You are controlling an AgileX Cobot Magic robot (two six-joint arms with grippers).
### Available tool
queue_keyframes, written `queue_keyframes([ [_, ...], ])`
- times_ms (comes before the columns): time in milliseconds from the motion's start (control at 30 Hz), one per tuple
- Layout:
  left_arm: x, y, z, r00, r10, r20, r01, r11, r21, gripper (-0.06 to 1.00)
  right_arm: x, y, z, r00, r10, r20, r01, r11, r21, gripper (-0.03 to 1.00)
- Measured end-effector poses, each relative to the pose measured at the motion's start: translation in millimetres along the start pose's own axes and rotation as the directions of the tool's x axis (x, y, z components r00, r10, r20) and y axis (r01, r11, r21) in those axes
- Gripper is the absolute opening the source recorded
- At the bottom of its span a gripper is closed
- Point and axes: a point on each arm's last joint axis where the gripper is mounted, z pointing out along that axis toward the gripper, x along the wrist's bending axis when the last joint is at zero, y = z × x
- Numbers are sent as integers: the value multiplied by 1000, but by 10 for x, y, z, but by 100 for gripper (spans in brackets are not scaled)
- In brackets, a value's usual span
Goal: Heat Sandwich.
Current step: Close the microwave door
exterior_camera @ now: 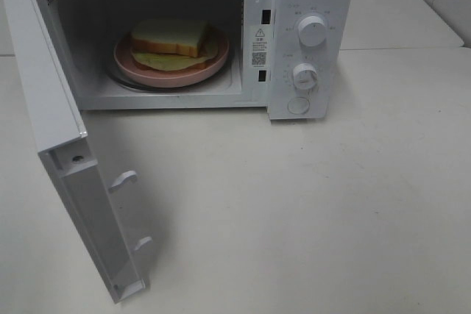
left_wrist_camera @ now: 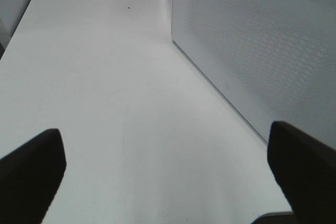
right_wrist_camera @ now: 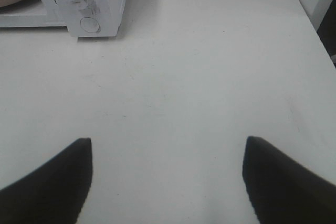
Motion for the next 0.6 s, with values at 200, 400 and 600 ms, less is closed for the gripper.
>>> queue_keyframes([
  [200,0,0,0,1000,0,0,0,1000,0,99,0,-2,2,1000,0,0,0,1000,1,76],
  [400,0,0,0,1000,0,0,0,1000,0,99,0,-2,2,1000,0,0,0,1000,1,76],
  [600,0,0,0,1000,0,0,0,1000,0,99,0,-2,2,1000,0,0,0,1000,1,76],
])
